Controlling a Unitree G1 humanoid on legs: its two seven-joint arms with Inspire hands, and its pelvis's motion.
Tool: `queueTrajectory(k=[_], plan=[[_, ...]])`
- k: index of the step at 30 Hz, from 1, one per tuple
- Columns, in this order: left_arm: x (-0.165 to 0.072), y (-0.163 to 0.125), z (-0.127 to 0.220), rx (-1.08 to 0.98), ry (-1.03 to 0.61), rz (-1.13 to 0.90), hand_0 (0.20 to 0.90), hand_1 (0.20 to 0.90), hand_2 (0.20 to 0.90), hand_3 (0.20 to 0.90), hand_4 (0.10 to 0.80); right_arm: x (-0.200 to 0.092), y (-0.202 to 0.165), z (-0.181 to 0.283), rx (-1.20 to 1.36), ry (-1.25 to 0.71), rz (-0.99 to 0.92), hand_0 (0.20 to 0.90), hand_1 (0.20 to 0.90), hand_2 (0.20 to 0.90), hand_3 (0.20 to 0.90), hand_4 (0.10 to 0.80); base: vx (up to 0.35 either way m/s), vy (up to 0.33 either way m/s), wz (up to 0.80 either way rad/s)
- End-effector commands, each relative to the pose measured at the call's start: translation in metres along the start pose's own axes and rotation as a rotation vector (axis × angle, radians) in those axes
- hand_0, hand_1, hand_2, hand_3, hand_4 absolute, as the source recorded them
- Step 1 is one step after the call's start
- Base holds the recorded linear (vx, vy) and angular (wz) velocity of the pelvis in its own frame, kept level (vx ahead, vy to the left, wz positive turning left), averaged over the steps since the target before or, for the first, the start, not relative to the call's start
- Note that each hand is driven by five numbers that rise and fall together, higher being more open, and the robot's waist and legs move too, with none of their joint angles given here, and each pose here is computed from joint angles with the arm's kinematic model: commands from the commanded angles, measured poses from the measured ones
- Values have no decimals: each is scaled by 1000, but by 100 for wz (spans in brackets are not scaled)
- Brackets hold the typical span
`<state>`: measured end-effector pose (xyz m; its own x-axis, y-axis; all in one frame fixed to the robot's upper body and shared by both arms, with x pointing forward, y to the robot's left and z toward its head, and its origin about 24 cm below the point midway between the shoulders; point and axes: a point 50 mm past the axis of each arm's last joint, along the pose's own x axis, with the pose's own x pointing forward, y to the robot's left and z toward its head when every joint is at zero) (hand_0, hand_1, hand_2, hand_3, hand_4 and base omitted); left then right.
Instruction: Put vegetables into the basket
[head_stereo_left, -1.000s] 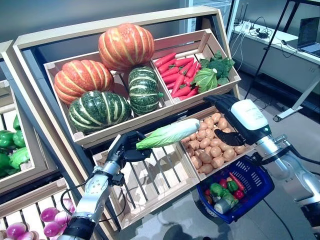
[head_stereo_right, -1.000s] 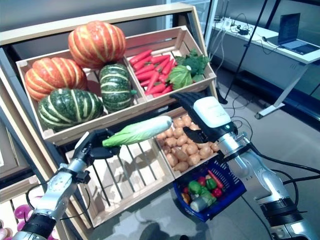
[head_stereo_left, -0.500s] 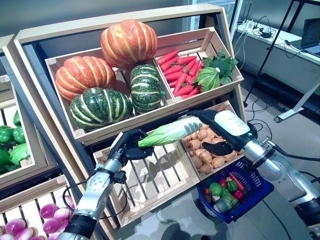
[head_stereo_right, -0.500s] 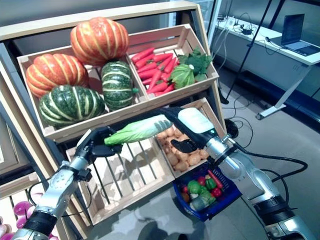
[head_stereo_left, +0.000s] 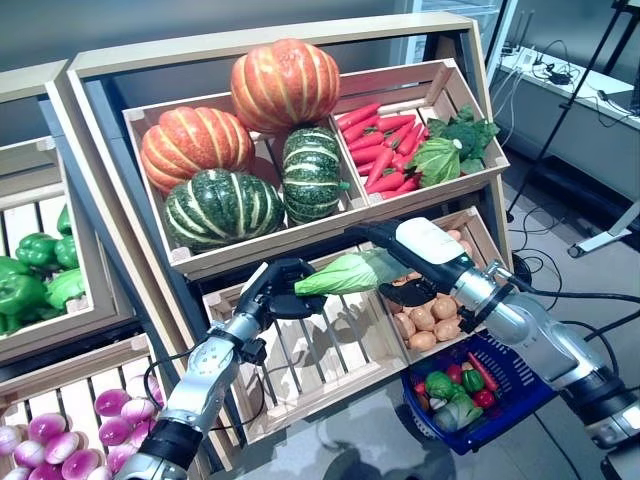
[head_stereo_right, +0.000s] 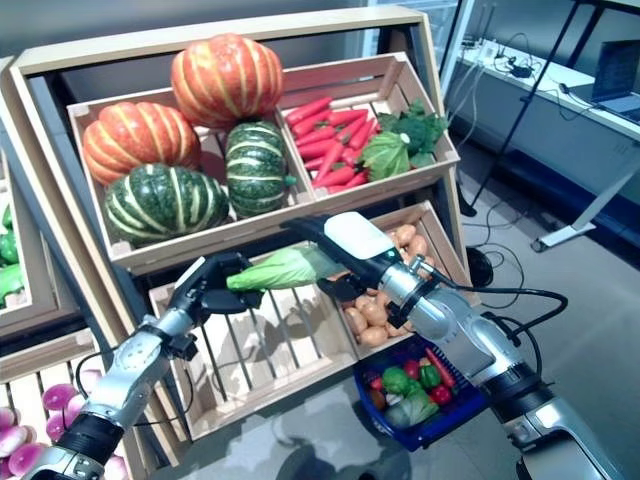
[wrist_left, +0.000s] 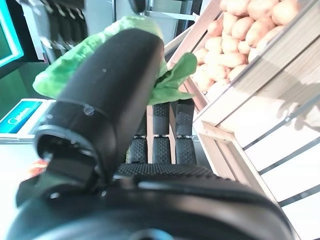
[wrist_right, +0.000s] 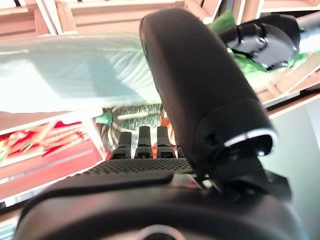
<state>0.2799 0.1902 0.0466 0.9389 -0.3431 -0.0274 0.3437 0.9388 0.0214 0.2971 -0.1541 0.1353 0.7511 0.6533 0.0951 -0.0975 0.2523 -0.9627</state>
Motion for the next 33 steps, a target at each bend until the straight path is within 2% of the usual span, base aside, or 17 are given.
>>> queueTrajectory(k=[1, 10, 15, 20, 21, 27, 33], plan=[[35, -15, 79, 1, -325, -146, 300, 300, 300, 300, 400, 31, -32, 9, -1, -55, -156, 900, 900, 900, 900, 800, 8, -3, 15], [39, -31, 85, -18, -338, -226, 300, 300, 300, 300, 400, 44, 0, -14, 45, 97, 23, 900, 900, 900, 900, 800, 10, -3, 10], [41, -36, 92, -18, -357, -250, 300, 300, 300, 300, 400, 42, 27, -31, 52, 238, 202, 900, 900, 900, 900, 800, 15, 2, 6], [45, -42, 99, -15, -369, -269, 300, 300, 300, 300, 400, 44, 38, -41, 68, 337, 264, 900, 900, 900, 900, 800, 4, -3, 9], [45, -42, 100, -16, -371, -271, 300, 300, 300, 300, 400, 44, 38, -43, 73, 347, 263, 300, 300, 300, 300, 400, 5, -4, 6], [45, -44, 100, -10, -368, -274, 300, 300, 300, 300, 400, 48, 29, -42, 105, 341, 191, 300, 300, 300, 300, 400, 1, 0, 1], [41, -37, 92, 9, -338, -259, 300, 300, 300, 300, 400, 37, 25, -46, 87, 348, 125, 300, 300, 300, 300, 400, 0, 0, 0]])
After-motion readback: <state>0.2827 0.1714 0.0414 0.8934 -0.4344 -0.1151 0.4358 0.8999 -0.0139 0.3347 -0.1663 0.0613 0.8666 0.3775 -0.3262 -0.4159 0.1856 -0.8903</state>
